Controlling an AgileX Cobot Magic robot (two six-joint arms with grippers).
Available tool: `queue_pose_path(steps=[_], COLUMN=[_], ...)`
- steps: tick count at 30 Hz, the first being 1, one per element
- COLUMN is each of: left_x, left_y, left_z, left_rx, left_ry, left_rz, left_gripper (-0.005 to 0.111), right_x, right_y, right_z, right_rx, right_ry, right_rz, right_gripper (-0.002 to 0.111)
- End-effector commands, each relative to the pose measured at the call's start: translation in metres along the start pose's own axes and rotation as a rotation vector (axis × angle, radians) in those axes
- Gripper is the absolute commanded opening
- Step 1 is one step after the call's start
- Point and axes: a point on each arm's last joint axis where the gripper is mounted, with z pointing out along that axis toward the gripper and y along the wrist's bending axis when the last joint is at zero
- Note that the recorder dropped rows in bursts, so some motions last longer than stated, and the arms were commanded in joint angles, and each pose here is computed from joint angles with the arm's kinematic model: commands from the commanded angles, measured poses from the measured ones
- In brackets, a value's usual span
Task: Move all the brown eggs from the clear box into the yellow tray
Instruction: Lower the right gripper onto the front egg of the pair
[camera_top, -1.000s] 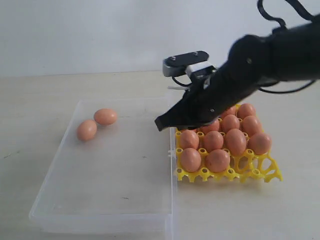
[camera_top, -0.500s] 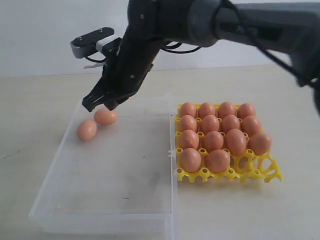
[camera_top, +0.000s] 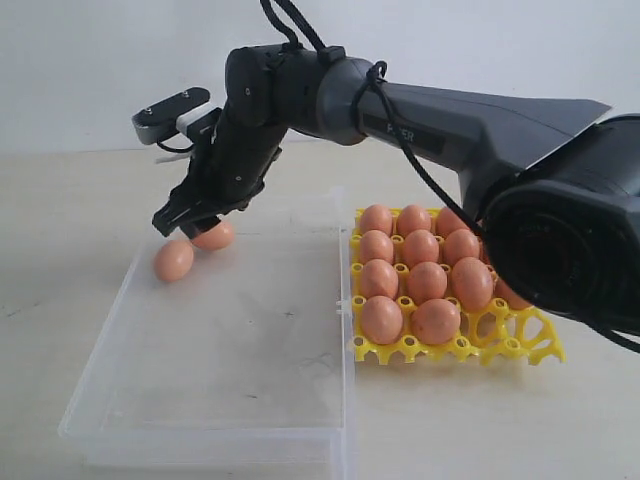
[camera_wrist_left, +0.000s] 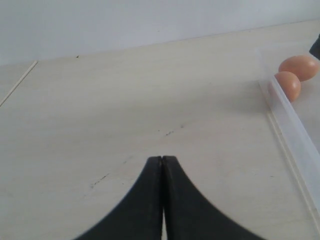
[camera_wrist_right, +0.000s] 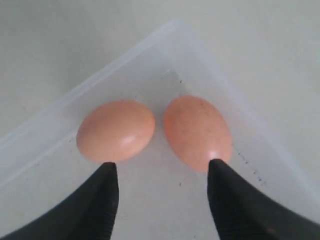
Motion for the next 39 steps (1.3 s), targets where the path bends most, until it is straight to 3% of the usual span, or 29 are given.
queue_pose_path(steps=[1,29,39], left_x=[-0.002,-0.002,-0.002], left_y=[0.000,0.000,0.000], left_z=[-0.001,-0.001,-0.001], left_rx=[-0.003,-0.003,-0.003], left_ry=[-0.016,-0.016,-0.016], left_rz=[-0.007,-0.007,-0.007], left_gripper=[0.000,0.000,0.000], right_x=[-0.007,0.029,0.028], right_y=[-0.001,-0.007,-0.007], right_z=[0.005,0.085,0.086], right_rx=[0.031,0.062,0.065], right_ry=[-0.082,-0.030,-0.050], right_rz=[0.014,-0.002,0.005], right_gripper=[0.054,0.054,0.054])
